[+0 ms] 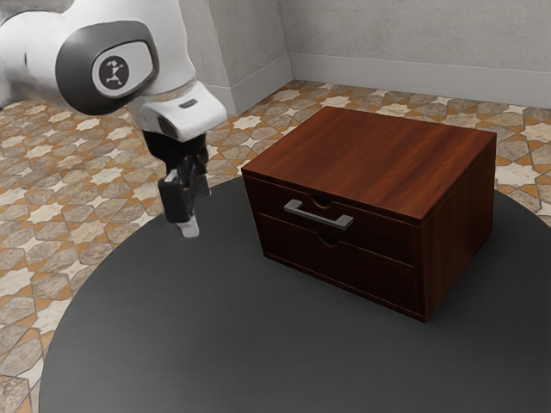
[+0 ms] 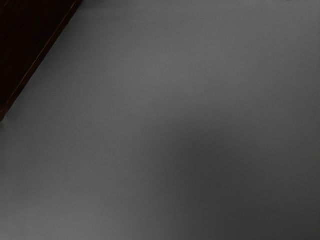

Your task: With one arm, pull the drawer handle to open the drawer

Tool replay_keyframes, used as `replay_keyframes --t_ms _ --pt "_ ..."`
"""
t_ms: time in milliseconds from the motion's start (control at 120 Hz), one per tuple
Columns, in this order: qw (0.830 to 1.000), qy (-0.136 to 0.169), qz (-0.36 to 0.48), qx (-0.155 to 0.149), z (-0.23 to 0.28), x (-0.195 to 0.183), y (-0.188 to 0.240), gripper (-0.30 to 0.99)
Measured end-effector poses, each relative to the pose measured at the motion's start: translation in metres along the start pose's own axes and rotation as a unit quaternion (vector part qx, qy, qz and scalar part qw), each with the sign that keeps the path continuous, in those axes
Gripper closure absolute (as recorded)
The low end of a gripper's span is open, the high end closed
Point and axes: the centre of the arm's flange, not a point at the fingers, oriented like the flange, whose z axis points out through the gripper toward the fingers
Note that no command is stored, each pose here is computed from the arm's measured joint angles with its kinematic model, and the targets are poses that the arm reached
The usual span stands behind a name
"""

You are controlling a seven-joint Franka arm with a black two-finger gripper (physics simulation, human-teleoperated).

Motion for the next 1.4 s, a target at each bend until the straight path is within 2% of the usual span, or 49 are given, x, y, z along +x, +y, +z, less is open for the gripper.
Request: replay_keyframes --t_ms 100,250,350,383,442,567,783,950,1067,1400 --pt "0.995 0.024 0.092 0.022 -0.003 0.030 0.005 0.00" --pt "0.977 0.060 0.206 0.022 0.013 0.082 0.015 0.00" --pt "0.963 0.089 0.253 0.024 0.019 0.107 0.021 0.01" --pt "0.961 0.094 0.257 0.028 0.020 0.107 0.018 0.04" --pt "0.962 0.100 0.252 0.036 0.028 0.099 0.004 0.18" --pt "0.966 0.084 0.237 0.065 0.047 0.071 -0.037 0.39" --pt "0.956 0.076 0.263 0.107 0.059 0.083 -0.054 0.57" --pt "0.953 0.066 0.266 0.132 0.065 0.074 -0.069 0.62" --pt "0.947 0.062 0.280 0.147 0.064 0.083 -0.066 0.64" --pt "0.940 0.067 0.300 0.148 0.072 0.093 -0.060 0.60"
